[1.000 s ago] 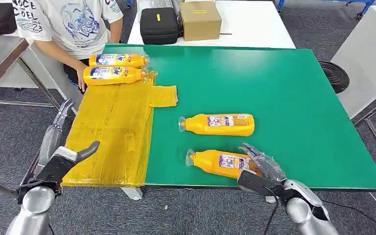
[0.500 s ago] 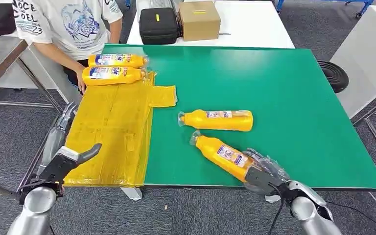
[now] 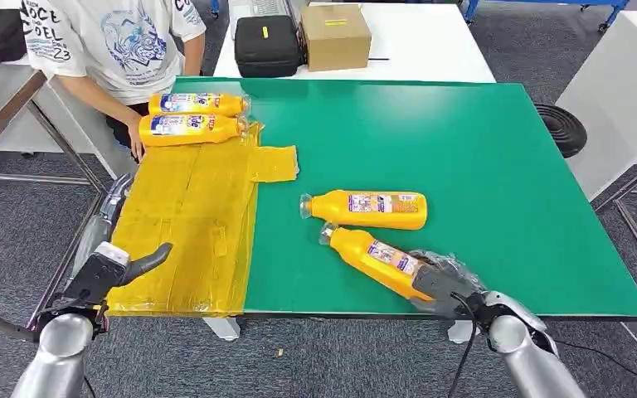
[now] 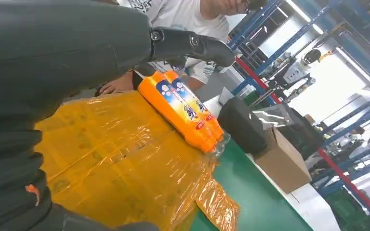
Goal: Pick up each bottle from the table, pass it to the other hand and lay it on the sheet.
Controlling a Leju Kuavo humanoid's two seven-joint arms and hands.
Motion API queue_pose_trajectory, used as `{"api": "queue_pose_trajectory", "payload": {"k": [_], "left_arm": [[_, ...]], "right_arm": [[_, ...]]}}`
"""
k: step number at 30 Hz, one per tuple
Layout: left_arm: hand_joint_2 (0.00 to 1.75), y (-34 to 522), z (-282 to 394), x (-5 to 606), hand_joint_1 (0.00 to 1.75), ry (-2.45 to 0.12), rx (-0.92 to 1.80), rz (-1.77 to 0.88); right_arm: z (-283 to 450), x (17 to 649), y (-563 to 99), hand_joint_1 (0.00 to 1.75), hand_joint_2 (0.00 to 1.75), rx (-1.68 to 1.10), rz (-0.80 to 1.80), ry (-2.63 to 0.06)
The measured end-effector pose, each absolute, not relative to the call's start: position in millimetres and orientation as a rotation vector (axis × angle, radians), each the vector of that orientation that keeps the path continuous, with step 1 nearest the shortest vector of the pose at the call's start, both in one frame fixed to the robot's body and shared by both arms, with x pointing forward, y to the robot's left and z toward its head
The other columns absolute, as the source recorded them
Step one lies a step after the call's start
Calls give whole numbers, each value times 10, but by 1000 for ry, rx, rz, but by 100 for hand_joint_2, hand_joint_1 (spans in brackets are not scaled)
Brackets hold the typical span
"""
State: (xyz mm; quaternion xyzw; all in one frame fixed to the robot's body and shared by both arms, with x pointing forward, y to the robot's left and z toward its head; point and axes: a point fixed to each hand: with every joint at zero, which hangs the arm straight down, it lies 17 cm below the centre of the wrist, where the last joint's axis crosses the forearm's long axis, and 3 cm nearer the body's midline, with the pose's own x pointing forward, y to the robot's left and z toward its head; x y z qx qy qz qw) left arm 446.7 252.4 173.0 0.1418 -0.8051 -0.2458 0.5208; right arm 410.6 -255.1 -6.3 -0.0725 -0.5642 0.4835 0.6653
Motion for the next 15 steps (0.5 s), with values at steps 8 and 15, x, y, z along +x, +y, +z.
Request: {"api": "queue_pose_trajectory", "payload": {"k": [8, 15], "left_arm": [[175, 2538, 1722, 4468, 0, -1927, 342, -586], [175, 2574, 1683, 4449, 0, -1921, 341, -576]], "right_arm": [[-59, 4144, -2532, 175, 175, -164, 1087, -1277], [144, 4147, -2341, 175, 175, -135, 1030, -1431]]}}
